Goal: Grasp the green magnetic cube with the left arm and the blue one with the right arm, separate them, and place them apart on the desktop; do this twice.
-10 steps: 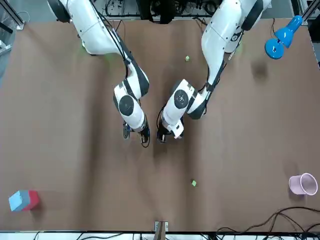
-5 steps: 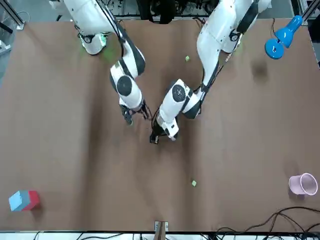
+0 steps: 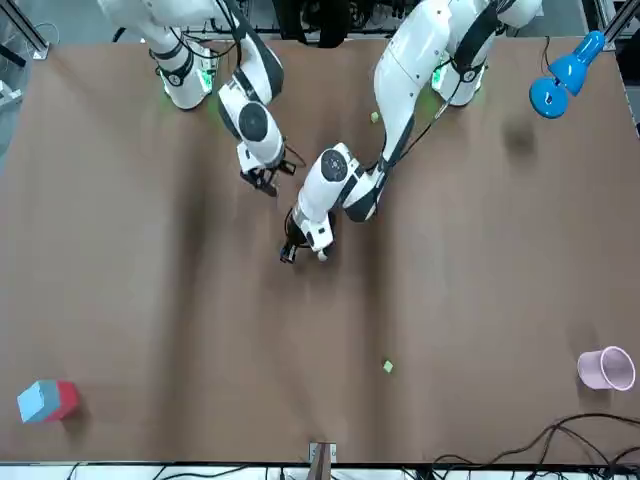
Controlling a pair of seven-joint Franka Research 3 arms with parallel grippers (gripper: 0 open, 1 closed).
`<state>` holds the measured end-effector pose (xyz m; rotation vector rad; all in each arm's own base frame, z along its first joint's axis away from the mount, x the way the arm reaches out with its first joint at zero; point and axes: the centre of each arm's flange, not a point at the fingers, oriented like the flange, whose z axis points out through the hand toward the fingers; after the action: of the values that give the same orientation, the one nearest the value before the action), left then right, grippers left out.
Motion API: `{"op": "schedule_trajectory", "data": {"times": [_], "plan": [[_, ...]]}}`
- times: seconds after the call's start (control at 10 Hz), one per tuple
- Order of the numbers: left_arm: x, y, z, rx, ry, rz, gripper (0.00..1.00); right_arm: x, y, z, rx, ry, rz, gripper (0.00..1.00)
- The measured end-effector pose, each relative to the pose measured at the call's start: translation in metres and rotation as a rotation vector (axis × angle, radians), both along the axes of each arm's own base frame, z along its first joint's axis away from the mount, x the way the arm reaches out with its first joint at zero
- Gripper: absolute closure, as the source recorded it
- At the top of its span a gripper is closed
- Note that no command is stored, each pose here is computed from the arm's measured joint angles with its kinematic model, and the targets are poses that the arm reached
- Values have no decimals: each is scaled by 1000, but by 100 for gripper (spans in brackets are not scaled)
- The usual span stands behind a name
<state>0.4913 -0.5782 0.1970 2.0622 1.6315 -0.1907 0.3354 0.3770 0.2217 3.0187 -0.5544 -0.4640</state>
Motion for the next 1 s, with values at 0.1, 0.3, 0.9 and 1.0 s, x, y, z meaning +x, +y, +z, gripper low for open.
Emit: {"op": "schedule_trajectory", "data": {"times": [0.1,0.3,0.9,1.0], "plan": [[3,3,-1,5,-1,4,61,-19,-5,-5,7,17,102,76],[14,15,-2,46,9,14,32,-48,-17,-22,13,53,243,76],[74,95,197,332,-95,-48,0,-115,-19,-46,37,39,359,76],[83,126,234,386,-83,-43,0,-122,-18,-47,35,44,373,76]]}}
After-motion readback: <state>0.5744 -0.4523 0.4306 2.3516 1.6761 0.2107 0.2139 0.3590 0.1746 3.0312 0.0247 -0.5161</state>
